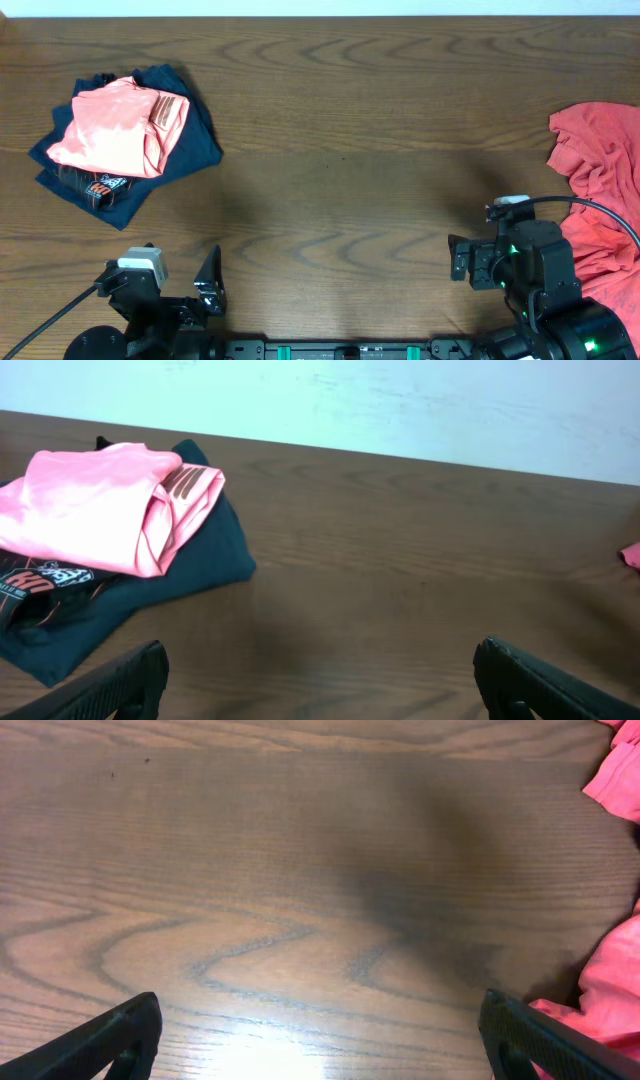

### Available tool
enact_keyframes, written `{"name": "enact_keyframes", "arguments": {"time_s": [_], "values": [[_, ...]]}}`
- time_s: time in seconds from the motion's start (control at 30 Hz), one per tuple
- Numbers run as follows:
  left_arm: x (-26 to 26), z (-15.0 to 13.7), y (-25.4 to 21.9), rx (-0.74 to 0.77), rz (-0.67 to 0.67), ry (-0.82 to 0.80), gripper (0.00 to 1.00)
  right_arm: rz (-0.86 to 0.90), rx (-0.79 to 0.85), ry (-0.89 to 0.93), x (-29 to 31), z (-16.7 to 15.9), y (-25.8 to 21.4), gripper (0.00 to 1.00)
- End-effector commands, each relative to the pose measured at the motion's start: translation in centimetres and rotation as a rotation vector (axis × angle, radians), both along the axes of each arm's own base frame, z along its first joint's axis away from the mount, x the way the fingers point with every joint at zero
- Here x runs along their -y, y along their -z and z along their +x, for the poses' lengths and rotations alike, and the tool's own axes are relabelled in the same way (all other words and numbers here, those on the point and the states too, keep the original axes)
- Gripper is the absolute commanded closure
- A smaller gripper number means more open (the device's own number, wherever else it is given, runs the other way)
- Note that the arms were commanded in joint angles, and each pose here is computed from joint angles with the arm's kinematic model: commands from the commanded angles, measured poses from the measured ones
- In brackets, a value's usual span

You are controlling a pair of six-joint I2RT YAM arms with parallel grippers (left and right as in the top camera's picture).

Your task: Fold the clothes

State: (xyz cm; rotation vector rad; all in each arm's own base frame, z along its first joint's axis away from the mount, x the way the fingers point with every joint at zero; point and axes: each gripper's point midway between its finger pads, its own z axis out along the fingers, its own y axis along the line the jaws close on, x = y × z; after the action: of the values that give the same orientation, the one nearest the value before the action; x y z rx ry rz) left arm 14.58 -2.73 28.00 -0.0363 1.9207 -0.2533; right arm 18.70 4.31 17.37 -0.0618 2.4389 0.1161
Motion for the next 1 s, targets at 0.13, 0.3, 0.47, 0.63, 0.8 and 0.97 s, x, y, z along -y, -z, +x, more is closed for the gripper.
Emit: {"name": "enact_keyframes", "arguments": {"time_s": [0.13, 0.3, 0.47, 0.63, 0.8, 0.97], "values": [[-0.2, 0.0, 0.1, -0.003, -0.005, -0.013, 0.02, -0.003, 0.151, 0.019, 1.0, 0.7, -1.5, 0.01], [-0.2, 0.0, 0.1, -0.003, -0.005, -0.013, 0.02, 0.034, 0.42, 0.013, 1.3, 3.6, -2.0, 0.01], [-0.2, 0.0, 0.1, -0.003, -0.005, -0.013, 0.02, -0.001, 0.714, -0.048, 0.9, 5.2, -2.9, 0.01], [-0.2, 0.0, 0.1, -0.003, -0.005, -0.013, 0.02, -0.107, 0.87, -0.089, 1.0, 5.8, -1.8, 0.01], [-0.2, 0.0, 0.1, -0.003, -0.005, -0.013, 0.02, -0.13, 0.807, -0.103, 1.0, 5.7, 1.8, 0.01], [-0.2, 0.0, 0.1, -0.003, -0.005, -0.013, 0.02, -0.128, 0.807, -0.107, 1.0, 5.7, 1.8, 0.01]]}}
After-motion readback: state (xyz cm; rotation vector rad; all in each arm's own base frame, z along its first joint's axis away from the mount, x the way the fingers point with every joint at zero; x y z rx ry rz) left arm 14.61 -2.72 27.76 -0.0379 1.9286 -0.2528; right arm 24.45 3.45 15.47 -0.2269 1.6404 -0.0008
